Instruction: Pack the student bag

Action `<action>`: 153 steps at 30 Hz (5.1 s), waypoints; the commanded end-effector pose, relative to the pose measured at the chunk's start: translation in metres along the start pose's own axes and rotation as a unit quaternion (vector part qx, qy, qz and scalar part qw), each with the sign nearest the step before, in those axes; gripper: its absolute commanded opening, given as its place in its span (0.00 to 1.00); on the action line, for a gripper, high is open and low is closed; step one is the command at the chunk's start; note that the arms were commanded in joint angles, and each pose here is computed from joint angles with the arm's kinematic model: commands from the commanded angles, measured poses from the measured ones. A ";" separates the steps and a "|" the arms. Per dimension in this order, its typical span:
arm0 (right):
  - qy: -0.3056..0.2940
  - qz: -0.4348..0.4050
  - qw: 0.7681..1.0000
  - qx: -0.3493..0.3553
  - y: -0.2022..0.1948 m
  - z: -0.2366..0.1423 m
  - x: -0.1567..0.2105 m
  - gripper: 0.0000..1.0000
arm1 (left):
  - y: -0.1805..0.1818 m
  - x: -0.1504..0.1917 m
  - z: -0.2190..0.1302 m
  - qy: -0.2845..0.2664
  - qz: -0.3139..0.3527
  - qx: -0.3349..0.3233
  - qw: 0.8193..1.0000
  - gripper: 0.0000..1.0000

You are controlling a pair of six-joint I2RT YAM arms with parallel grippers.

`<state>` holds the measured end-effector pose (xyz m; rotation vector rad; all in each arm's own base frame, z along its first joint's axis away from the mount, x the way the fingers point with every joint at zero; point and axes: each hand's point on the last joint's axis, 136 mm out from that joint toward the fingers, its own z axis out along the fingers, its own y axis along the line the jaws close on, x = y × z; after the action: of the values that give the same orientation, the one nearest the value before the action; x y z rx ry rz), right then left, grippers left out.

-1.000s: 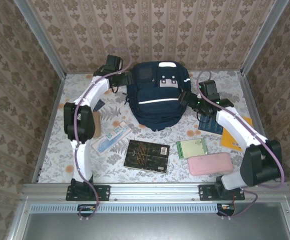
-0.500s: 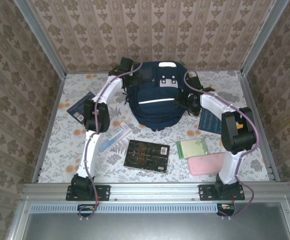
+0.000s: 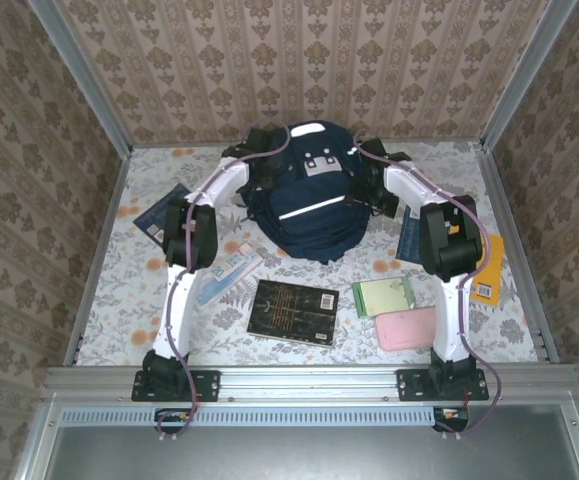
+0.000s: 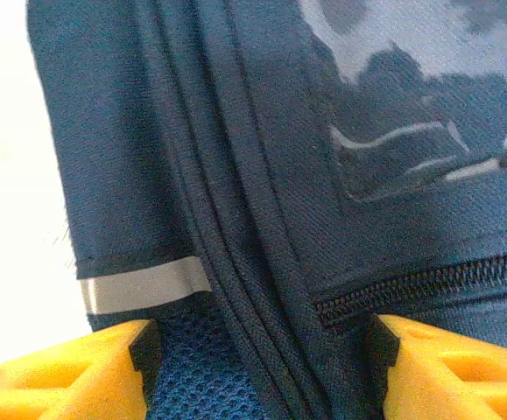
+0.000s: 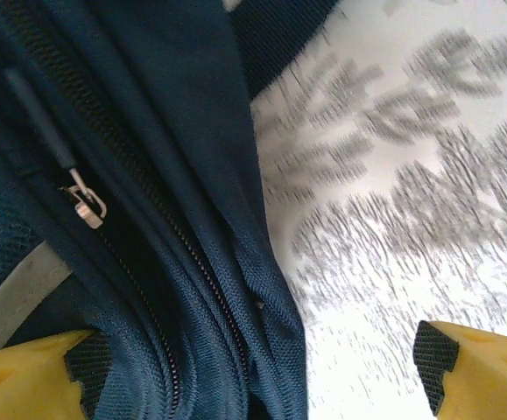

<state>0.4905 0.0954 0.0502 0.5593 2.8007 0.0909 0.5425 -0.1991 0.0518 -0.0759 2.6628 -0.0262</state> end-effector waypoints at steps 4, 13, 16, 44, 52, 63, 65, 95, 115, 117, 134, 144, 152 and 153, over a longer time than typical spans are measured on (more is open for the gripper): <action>-0.017 -0.027 0.999 0.030 0.006 0.008 -0.052 0.92 | 0.004 0.073 -0.015 0.101 -0.042 0.067 0.992 0.65; -0.117 -0.124 0.983 -0.063 0.067 -0.107 -0.073 0.93 | -0.031 0.062 -0.093 0.051 -0.072 0.188 0.978 0.70; -0.133 -0.128 0.975 -0.120 0.082 -0.144 -0.040 0.84 | -0.007 0.050 -0.124 0.017 -0.101 0.176 0.979 0.74; -0.046 -0.027 0.999 -0.011 0.187 -0.038 0.181 0.37 | 0.127 0.119 -0.246 -0.109 -0.309 0.110 0.938 0.84; -0.031 -0.013 0.999 -0.010 0.200 -0.022 0.192 0.37 | 0.127 0.116 -0.248 -0.115 -0.305 0.109 0.939 0.84; -0.037 -0.013 0.999 0.008 0.203 -0.012 0.201 0.44 | 0.127 0.116 -0.246 -0.119 -0.303 0.110 0.939 0.84; -0.042 -0.004 0.999 0.024 0.197 -0.009 0.201 0.42 | 0.127 0.116 -0.245 -0.118 -0.304 0.109 0.939 0.84; -0.085 -0.119 0.974 -0.173 0.227 -0.048 0.182 0.00 | 0.117 0.103 -0.191 -0.066 -0.332 0.105 0.935 0.84; -0.033 -0.090 0.921 -0.378 0.245 -0.090 0.182 0.00 | 0.036 0.091 -0.089 0.034 -0.346 0.197 0.917 0.77; -0.031 -0.088 0.919 -0.382 0.245 -0.090 0.182 0.00 | 0.035 0.094 -0.079 0.038 -0.358 0.197 0.912 0.77; -0.004 -0.097 0.922 -0.375 0.238 -0.070 0.196 0.00 | 0.030 0.066 -0.033 -0.002 -0.382 0.200 0.902 0.51; -0.011 -0.121 0.942 -0.313 0.215 -0.058 0.197 0.00 | 0.034 0.051 -0.044 -0.021 -0.382 0.220 0.897 0.00; -0.008 -0.149 0.958 -0.245 0.180 -0.049 0.204 0.00 | 0.050 0.039 -0.057 -0.039 -0.375 0.203 0.904 0.00; -0.008 -0.152 0.959 -0.239 0.176 -0.049 0.205 0.00 | 0.052 0.039 -0.057 -0.041 -0.374 0.202 0.904 0.00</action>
<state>0.3721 0.3558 0.0566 0.0523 2.6383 0.7829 0.4603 -0.1696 0.0489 -0.9519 2.4271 -0.8289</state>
